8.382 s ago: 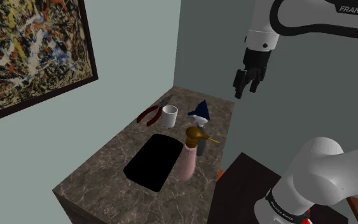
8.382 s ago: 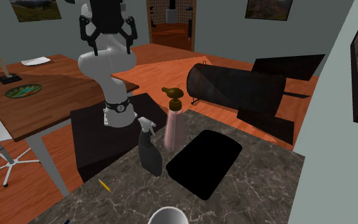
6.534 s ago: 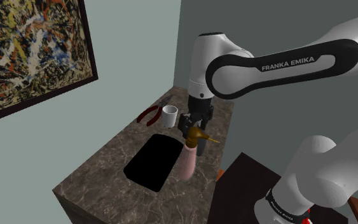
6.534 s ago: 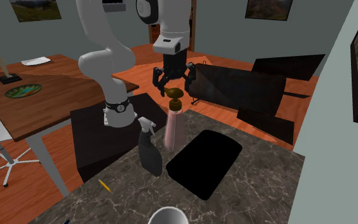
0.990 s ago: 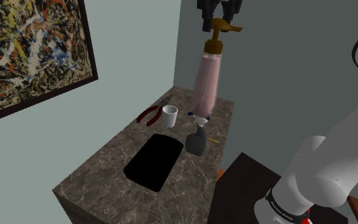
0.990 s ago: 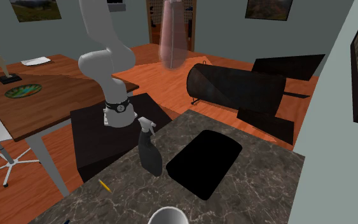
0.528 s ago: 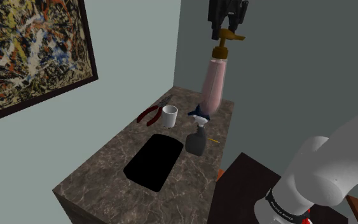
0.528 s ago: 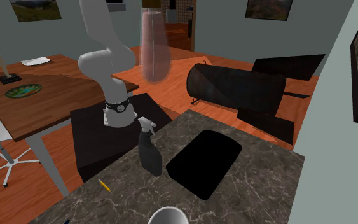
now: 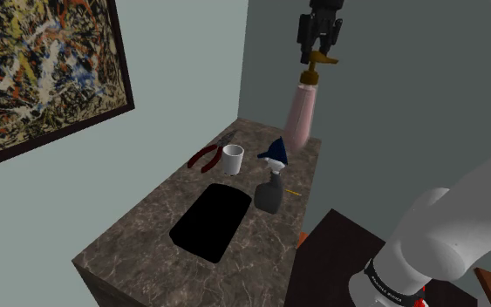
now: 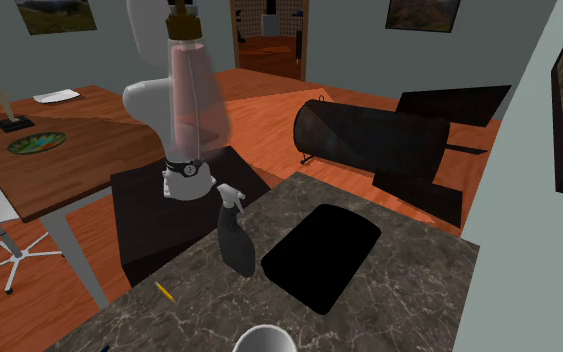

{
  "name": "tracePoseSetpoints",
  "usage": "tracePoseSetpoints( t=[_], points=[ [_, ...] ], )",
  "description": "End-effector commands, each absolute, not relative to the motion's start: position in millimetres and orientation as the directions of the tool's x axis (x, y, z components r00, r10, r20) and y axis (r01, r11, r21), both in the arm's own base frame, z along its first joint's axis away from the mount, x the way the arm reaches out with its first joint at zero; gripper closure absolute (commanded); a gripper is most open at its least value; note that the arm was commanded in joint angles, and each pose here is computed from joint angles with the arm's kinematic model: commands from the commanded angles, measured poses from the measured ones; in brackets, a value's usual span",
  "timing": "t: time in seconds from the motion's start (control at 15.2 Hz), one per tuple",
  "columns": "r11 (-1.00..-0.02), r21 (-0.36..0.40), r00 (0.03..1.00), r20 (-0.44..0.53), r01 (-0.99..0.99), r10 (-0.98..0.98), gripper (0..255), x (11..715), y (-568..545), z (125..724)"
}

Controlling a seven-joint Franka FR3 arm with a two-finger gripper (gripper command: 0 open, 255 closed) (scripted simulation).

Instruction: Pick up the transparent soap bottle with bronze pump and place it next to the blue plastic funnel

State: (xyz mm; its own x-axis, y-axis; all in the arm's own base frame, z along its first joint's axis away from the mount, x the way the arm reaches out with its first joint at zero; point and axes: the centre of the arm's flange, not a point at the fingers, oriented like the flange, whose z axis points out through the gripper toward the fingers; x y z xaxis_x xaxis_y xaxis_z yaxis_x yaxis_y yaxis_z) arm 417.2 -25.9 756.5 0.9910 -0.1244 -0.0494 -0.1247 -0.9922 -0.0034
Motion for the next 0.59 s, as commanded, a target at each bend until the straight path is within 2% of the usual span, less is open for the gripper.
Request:
tracePoseSetpoints(
  t=[0.0, 0.53],
  points=[
    [-0.992, -0.004, 0.991, -0.049, -0.123, -0.122, 255, 421.6, -48.7, 748.4],
    [-0.992, -0.004, 0.991, -0.049, -0.123, -0.122, 255, 444.8, -146.3, 715.2]
  ],
)
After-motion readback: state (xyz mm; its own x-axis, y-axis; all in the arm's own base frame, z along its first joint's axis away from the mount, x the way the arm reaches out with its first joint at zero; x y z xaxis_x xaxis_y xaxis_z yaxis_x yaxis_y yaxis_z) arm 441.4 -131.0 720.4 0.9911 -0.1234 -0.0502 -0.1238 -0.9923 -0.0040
